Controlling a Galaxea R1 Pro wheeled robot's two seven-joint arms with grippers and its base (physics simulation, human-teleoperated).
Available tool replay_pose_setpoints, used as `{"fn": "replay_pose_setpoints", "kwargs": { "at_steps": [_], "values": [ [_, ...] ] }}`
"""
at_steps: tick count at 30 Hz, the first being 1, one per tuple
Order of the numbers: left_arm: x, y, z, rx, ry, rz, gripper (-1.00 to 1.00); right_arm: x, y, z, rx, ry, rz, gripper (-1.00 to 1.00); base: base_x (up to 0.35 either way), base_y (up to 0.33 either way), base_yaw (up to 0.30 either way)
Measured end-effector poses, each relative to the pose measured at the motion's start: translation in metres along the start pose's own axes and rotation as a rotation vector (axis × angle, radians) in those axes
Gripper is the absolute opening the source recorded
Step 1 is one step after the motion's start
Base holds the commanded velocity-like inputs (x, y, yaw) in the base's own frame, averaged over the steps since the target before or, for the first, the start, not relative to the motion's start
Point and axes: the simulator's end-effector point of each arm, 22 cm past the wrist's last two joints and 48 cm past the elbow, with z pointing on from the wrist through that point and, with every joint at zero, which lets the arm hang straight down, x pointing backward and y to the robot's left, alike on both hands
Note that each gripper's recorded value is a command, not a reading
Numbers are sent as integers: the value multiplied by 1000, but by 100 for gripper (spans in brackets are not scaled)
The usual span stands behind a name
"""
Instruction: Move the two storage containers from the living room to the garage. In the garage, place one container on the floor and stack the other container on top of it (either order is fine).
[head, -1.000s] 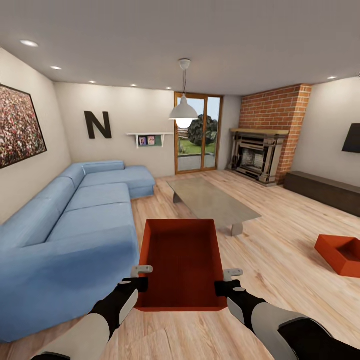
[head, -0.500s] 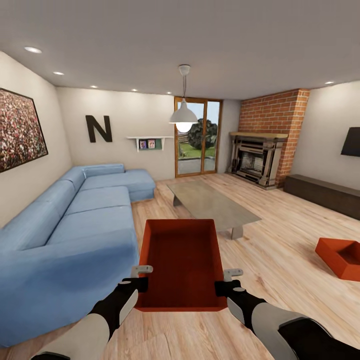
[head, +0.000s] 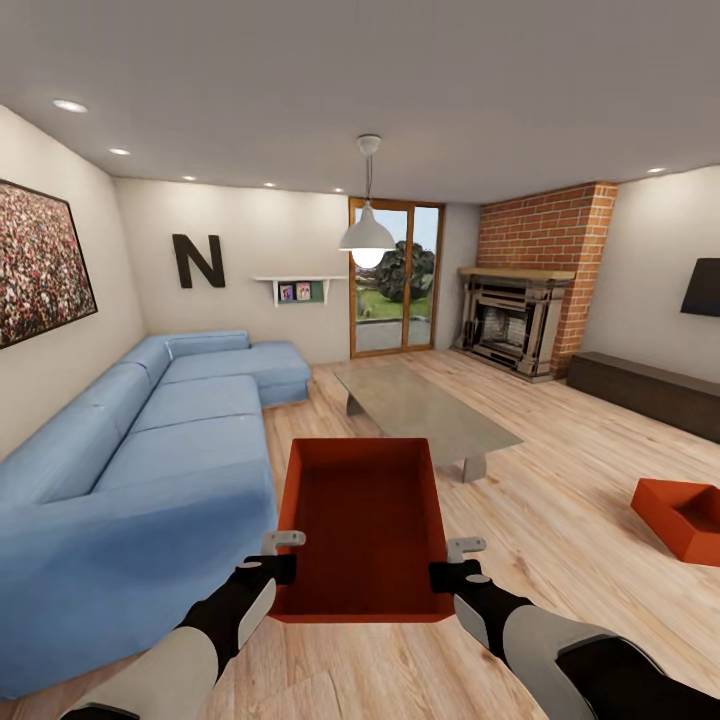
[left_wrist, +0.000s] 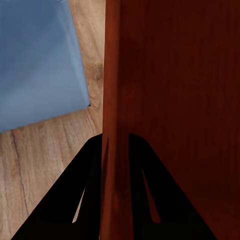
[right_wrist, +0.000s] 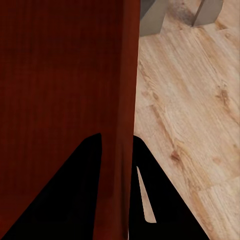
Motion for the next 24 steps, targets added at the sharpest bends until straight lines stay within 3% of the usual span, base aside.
{"fn": "replay_pose_setpoints", "kwargs": {
  "at_steps": [24],
  "values": [
    [0,0,0,1,0,2,-100,0,0,0,1,1,3,-100,0,0,0]
  ]
}}
